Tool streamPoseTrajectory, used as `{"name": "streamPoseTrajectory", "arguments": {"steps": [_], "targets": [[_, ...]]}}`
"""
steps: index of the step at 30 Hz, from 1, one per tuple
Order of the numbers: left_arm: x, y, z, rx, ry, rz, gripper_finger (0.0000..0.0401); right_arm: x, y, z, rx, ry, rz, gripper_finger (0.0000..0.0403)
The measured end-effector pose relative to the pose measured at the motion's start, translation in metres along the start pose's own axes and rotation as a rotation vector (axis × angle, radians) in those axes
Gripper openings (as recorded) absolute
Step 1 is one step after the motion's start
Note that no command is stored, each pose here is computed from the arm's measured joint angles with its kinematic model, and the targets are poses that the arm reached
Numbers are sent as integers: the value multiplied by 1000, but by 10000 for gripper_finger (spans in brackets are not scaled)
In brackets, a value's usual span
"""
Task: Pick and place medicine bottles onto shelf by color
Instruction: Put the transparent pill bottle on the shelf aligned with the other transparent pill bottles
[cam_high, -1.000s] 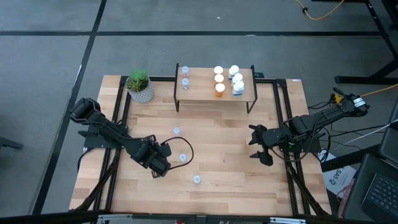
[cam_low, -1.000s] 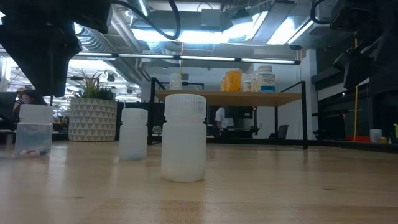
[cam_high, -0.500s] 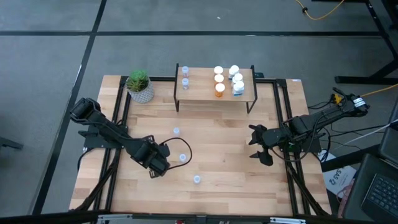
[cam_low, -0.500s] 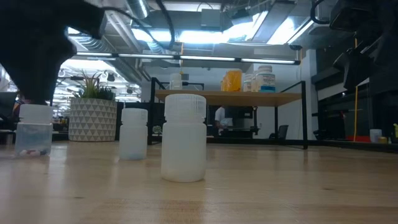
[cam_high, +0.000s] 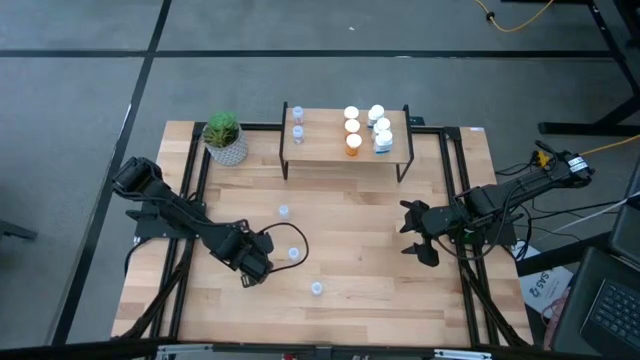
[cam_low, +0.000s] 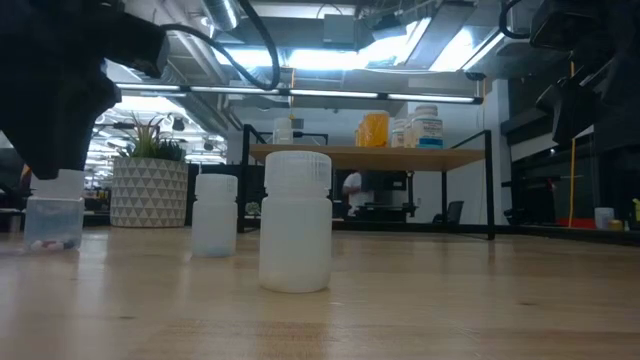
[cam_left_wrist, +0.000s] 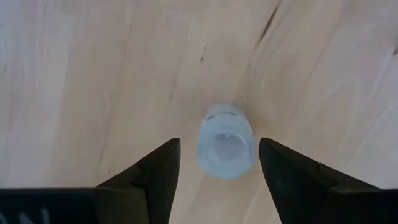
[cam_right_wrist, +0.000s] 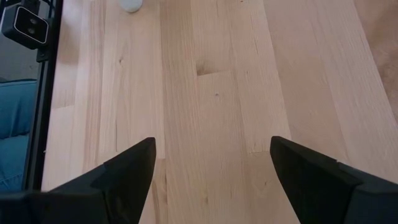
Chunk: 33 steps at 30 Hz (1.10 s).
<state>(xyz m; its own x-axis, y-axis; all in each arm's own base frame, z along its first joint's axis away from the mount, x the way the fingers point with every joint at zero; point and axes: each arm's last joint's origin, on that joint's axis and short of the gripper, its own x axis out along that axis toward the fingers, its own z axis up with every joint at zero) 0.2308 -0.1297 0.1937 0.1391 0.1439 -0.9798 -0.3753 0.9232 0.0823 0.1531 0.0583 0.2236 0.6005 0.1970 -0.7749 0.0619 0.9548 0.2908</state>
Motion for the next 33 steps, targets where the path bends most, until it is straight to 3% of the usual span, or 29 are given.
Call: {"name": "streamPoseTrajectory", "arguments": {"steps": [33], "targets": [[0, -2, 2, -7, -24, -19, 212, 0, 0, 0, 0, 1, 0, 317]]}}
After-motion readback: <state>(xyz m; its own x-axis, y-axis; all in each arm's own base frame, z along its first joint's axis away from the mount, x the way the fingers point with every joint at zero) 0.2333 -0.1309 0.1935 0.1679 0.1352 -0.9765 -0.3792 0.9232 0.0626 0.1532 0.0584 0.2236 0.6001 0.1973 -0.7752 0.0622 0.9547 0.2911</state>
